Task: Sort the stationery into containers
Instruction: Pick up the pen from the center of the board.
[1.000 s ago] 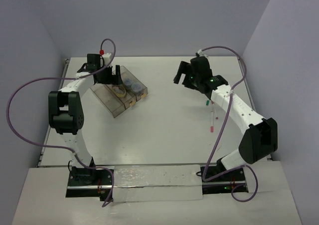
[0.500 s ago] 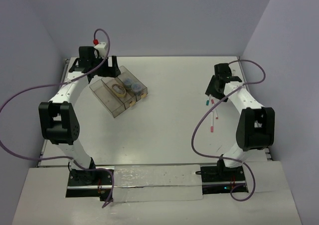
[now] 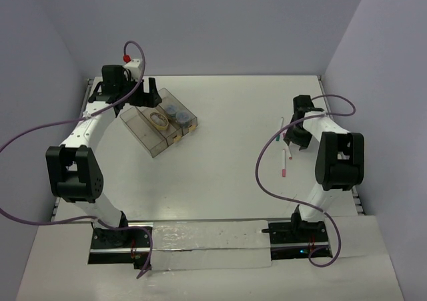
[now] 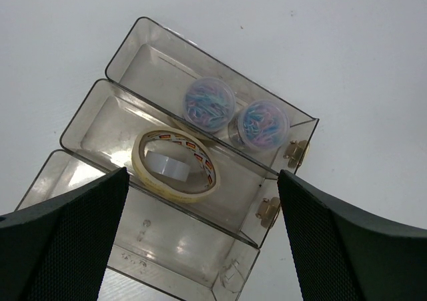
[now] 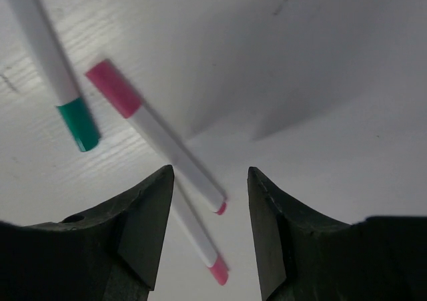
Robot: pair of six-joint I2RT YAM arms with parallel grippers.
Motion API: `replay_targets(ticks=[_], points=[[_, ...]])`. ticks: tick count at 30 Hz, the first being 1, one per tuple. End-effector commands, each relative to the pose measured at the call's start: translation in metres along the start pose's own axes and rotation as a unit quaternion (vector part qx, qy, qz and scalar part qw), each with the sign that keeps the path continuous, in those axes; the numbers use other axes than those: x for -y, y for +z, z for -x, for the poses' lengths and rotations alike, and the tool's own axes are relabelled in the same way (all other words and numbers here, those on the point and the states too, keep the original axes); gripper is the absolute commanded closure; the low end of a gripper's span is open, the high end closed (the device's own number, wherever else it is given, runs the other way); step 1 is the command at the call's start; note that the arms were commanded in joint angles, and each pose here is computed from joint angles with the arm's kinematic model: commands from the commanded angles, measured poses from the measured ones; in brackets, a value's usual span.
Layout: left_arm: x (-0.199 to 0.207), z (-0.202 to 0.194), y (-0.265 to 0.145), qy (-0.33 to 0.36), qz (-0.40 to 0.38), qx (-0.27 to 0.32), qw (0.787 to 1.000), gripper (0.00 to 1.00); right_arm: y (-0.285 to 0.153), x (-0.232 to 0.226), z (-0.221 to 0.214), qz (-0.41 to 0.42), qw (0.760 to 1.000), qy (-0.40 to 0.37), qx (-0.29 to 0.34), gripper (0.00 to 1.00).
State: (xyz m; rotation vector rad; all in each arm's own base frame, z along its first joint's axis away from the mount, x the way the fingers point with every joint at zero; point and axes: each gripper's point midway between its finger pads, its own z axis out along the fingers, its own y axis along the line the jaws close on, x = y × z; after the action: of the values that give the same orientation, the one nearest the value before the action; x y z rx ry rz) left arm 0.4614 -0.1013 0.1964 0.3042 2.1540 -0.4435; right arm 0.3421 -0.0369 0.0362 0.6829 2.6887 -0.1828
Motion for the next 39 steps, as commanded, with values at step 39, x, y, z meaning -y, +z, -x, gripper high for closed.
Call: replay_targets(ticks=[39], points=[[0.02,0.006,0.003,-0.009,-0.057,0.004,0.998,0.01,-0.002,-0.002,-0.11,-0.005,0.998,-0.019,-0.061,0.6]])
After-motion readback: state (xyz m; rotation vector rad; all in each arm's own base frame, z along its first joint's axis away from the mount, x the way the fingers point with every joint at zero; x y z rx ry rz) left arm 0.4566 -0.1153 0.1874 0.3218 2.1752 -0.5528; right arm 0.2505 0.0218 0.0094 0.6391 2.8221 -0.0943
